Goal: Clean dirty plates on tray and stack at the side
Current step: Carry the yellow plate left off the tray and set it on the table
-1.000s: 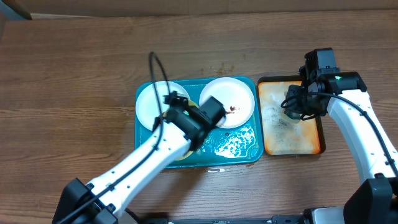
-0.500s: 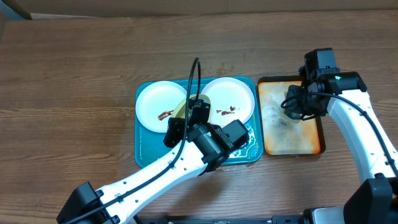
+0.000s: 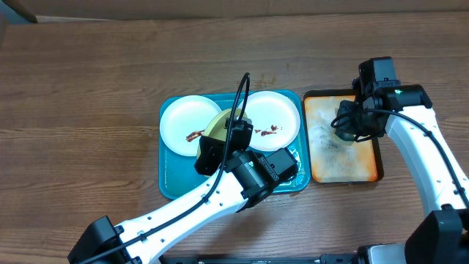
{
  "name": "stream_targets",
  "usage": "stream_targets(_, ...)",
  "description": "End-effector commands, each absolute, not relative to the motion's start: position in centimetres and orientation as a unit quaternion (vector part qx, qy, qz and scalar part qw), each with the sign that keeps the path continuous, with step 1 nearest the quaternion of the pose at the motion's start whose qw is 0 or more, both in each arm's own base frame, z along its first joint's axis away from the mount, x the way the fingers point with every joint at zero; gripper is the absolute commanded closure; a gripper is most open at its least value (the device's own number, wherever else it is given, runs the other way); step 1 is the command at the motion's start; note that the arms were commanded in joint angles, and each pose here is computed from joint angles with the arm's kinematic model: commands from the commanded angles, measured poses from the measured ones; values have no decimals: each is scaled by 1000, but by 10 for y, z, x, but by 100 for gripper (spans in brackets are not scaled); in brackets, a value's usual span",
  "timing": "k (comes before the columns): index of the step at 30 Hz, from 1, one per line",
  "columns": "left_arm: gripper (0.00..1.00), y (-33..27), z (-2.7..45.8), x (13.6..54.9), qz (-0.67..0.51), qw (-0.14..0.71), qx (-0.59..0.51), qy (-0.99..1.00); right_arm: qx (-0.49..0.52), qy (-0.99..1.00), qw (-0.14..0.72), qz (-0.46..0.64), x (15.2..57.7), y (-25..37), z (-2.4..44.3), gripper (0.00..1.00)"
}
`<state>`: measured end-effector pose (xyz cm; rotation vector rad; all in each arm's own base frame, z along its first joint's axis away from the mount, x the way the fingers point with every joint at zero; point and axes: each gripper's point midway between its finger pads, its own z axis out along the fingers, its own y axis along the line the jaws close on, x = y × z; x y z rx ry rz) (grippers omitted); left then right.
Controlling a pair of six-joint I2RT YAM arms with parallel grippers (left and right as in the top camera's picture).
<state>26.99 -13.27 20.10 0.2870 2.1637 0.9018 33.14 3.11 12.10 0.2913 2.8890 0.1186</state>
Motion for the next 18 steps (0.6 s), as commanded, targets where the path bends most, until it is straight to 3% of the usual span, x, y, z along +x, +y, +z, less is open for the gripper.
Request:
stream_targets(1, 96, -134, 216, 273, 347, 412, 91, 838, 100, 987, 116, 39, 330, 30, 119, 96)
stream_targets(18, 96, -132, 213, 273, 344, 403, 88, 844, 100, 988, 113, 38, 328, 30, 119, 96)
